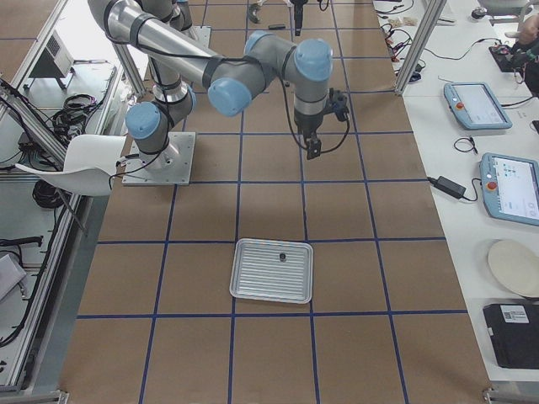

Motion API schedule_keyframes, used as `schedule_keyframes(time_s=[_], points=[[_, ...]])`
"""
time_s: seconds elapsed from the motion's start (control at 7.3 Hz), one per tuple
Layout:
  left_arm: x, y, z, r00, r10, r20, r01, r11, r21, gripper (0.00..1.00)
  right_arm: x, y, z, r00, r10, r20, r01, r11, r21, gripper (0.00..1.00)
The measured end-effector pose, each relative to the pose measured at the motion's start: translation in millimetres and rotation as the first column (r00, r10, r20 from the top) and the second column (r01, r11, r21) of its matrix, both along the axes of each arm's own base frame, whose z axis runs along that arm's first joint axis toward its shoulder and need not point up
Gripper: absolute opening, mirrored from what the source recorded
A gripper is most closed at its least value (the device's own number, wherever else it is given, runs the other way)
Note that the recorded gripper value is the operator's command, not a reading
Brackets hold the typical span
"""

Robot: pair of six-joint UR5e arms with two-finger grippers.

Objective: Place bearing gear from tray to pile

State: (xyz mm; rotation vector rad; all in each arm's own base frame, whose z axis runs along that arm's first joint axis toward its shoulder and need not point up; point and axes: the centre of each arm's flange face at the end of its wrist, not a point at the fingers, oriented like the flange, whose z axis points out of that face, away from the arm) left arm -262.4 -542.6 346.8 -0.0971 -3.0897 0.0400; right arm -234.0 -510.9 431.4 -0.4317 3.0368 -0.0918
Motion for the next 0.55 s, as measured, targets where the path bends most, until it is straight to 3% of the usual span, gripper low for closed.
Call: schedule_keyframes(time_s=[0.27, 0.55], points=[[-45, 10, -47, 1.000, 0.017, 0.011, -0.018, 1.000, 0.024, 1.00, -102, 14, -78, 0.994, 0.107, 0.032, -0.107, 0.994, 0.018, 1.00], [-62, 21, -84, 0.999, 0.031, 0.029, -0.033, 0.998, 0.060, 1.00, -175, 27, -162, 0.987, 0.149, 0.061, -0.151, 0.988, 0.016, 1.00]])
